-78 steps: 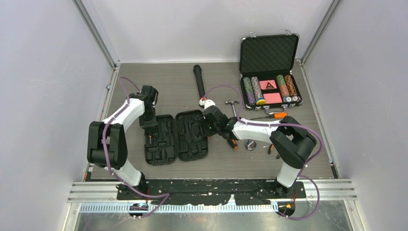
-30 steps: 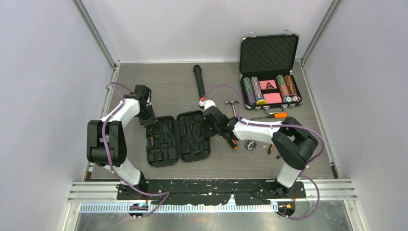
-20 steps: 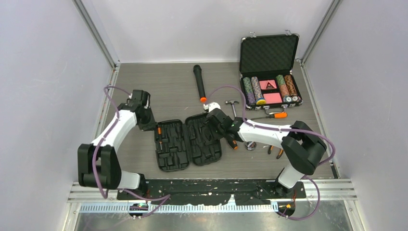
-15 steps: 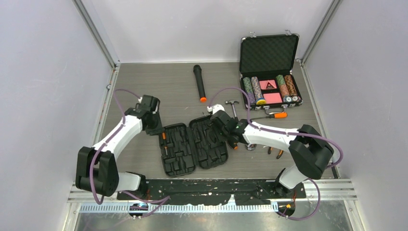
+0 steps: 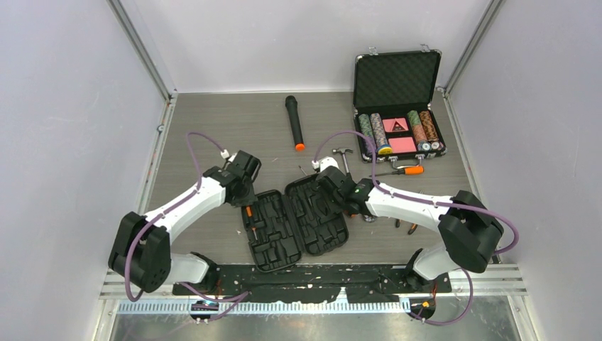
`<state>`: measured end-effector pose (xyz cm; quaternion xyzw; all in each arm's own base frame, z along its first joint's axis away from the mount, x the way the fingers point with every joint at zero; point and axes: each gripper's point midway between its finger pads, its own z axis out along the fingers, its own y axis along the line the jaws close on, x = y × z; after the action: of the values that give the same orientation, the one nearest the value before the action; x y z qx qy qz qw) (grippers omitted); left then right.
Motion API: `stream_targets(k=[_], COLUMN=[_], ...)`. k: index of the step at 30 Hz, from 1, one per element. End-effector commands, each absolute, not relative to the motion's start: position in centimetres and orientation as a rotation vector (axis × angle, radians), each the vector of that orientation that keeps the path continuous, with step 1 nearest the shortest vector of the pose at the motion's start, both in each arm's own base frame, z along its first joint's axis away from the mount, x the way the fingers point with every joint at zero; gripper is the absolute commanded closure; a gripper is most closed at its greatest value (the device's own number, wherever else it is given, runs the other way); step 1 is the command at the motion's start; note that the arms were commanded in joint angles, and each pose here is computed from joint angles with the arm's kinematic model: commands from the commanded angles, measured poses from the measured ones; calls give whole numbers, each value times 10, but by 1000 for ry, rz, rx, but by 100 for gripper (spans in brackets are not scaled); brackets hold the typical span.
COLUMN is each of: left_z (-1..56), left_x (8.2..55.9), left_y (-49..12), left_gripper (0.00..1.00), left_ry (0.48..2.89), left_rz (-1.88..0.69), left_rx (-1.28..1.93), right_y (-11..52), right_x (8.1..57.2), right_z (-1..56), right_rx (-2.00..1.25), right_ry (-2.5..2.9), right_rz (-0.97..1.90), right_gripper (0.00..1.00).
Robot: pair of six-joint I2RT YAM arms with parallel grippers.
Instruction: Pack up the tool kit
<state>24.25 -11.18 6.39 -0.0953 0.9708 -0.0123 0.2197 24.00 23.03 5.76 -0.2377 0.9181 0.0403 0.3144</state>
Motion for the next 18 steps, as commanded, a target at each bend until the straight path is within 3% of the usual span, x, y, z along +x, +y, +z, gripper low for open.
stream_targets(k=[1,18], left_z=[63,31], left_x=[237,209], left_y=[-112,-124], left_gripper=[98,100], left_ry=[2616,2679], left_rz=[-13,-48], left_rx=[-415,-573], right_y=[231,237], right_x=[243,242], right_z=[71,74], right_rx=[-603,-593], right_ry=[2384,2382], right_rz=[106,142], right_gripper=[72,73])
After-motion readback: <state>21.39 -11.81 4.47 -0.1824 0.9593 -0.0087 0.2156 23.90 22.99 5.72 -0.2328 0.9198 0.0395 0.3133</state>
